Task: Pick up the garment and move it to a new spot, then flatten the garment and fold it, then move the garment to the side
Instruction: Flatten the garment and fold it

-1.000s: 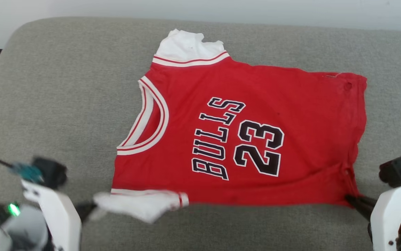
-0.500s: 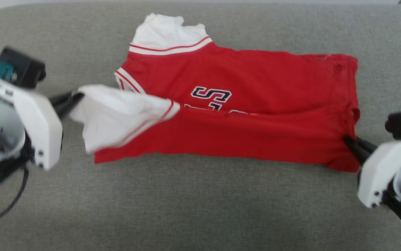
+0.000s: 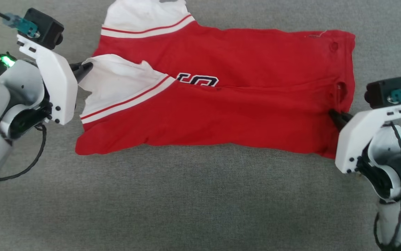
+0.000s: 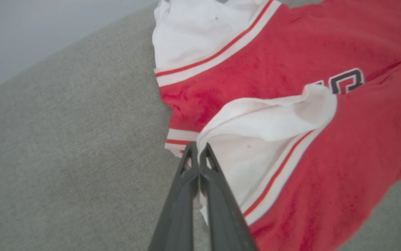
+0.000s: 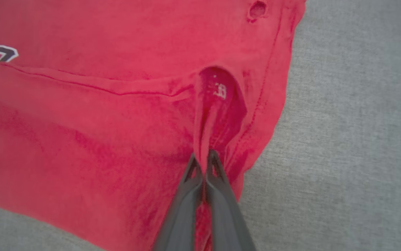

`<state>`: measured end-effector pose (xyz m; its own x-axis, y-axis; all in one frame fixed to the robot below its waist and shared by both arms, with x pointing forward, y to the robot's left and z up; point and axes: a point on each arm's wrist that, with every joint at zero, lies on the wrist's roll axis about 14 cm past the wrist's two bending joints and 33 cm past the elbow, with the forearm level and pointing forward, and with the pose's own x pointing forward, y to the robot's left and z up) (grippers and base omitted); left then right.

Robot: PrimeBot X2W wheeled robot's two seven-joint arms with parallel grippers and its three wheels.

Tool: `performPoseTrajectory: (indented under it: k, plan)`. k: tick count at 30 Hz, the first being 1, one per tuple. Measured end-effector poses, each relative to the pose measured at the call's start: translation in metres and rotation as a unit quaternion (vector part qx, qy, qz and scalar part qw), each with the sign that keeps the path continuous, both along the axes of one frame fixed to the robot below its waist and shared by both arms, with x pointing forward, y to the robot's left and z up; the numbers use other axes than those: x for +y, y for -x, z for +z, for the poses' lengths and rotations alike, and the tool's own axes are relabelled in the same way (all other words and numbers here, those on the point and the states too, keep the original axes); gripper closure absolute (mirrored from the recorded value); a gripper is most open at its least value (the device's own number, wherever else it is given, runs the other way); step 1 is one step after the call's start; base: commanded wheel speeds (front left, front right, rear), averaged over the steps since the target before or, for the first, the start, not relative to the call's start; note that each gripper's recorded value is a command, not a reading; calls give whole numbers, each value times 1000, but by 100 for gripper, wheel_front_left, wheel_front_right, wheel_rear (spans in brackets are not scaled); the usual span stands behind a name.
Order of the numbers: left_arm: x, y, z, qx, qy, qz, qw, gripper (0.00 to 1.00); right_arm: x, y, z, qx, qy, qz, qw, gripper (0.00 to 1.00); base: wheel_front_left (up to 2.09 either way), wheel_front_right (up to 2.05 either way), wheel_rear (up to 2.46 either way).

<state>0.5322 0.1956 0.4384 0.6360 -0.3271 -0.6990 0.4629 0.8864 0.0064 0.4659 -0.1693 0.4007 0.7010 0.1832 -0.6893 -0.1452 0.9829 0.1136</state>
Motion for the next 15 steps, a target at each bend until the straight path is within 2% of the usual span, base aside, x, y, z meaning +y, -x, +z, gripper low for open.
performPoseTrajectory:
  k: [7, 8, 10, 11, 12, 13, 14, 15]
  plan:
    - [-2, 3, -46, 70, -8, 19, 997, 100, 2, -6, -18, 26, 3, 0, 1000, 100, 0, 0, 0]
    - [-2, 3, -50, 79, -10, 19, 997, 100, 3, -7, -19, 31, 3, -1, 1000, 97, 0, 0, 0]
    - [-2, 4, -57, 98, -3, 30, 995, 87, 3, -7, -23, 40, 6, 1, 999, 87, 0, 0, 0]
    - [-1, 3, -59, 104, -2, 35, 994, 87, 3, -8, -24, 44, 6, 1, 999, 87, 0, 0, 0]
    - [0, 2, -60, 108, -1, 41, 993, 73, 4, -8, -25, 48, 9, 4, 999, 71, 0, 0, 0]
    - [2, 2, -61, 116, -1, 48, 992, 63, 5, -9, -25, 51, 11, 7, 999, 59, 0, 0, 0]
    - [3, 2, -61, 121, -3, 50, 991, 53, 6, -9, -24, 53, 11, 8, 999, 50, 0, 0, 0]
    - [3, 2, -61, 121, -3, 50, 991, 18, 6, -9, -24, 53, 11, 8, 999, 13, 0, 0, 0]
